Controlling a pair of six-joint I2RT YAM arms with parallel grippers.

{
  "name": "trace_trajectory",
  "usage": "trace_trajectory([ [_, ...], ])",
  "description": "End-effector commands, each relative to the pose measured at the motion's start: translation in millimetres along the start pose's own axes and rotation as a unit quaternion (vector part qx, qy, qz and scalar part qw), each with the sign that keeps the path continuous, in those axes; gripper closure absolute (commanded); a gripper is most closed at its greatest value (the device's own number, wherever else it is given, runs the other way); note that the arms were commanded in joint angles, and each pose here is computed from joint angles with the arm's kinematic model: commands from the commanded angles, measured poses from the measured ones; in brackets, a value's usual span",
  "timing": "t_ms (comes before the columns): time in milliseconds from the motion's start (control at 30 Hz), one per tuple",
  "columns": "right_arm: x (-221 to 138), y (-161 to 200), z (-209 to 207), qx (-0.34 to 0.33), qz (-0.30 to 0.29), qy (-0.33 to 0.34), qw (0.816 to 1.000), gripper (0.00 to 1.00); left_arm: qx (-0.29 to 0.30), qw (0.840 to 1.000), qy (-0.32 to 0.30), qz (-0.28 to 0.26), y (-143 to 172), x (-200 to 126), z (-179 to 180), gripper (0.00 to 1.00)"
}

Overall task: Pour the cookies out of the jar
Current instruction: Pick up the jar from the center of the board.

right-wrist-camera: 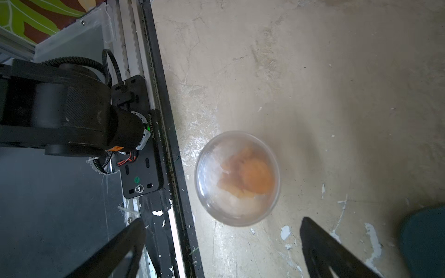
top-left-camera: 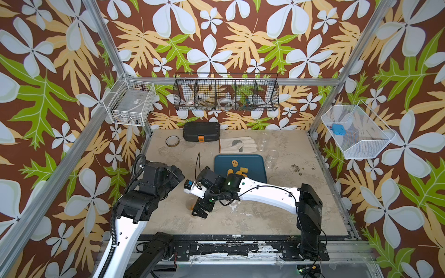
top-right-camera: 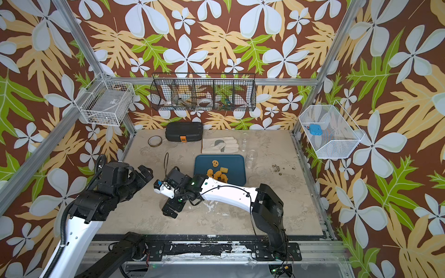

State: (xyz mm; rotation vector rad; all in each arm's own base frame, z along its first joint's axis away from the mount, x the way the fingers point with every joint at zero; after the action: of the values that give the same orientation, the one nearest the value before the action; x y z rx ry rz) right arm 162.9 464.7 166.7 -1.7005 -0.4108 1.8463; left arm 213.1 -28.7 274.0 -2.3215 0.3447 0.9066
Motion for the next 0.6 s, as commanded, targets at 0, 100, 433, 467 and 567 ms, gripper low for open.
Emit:
trace_trajectory([
  [0,5.8,-1.9,-3.2,-0.008,0.002,0.029,1.000,0.00,0.004,1.000,-0.024,-0.008,-1.0,-2.2,11.0,0.00],
  [100,11.0,-4.0,-11.9,0.002,0.006,0.053,0.999,0.00,0.011,1.000,-0.026,-0.009,-1.3,-5.6,13.0,0.00],
  [433,32.9,-10.6,-21.5,0.014,0.020,0.066,0.998,0.03,0.038,0.999,-0.026,-0.009,-1.6,-14.1,15.4,0.00],
  [467,35.7,-10.6,-21.8,0.014,0.023,0.066,0.997,0.04,0.041,0.999,-0.024,-0.008,-1.5,-14.9,14.9,0.00],
  [567,41.1,-9.1,-24.6,0.019,0.035,0.074,0.997,0.07,0.050,0.998,-0.022,-0.008,-1.5,-15.7,14.6,0.00],
])
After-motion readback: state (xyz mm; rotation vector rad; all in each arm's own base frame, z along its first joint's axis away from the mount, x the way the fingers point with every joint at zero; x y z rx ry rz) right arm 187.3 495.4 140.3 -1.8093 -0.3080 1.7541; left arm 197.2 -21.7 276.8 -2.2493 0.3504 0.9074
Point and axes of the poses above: each gripper's point midway between its finger pads, its own x axis out along the fingers, its own z axis along the line the jaws close on, y = z × x, the point moved 2 cm from there along -x, back along the fingers, and after that the axes turned 7 degrees about -x, right-handed, at the moved point
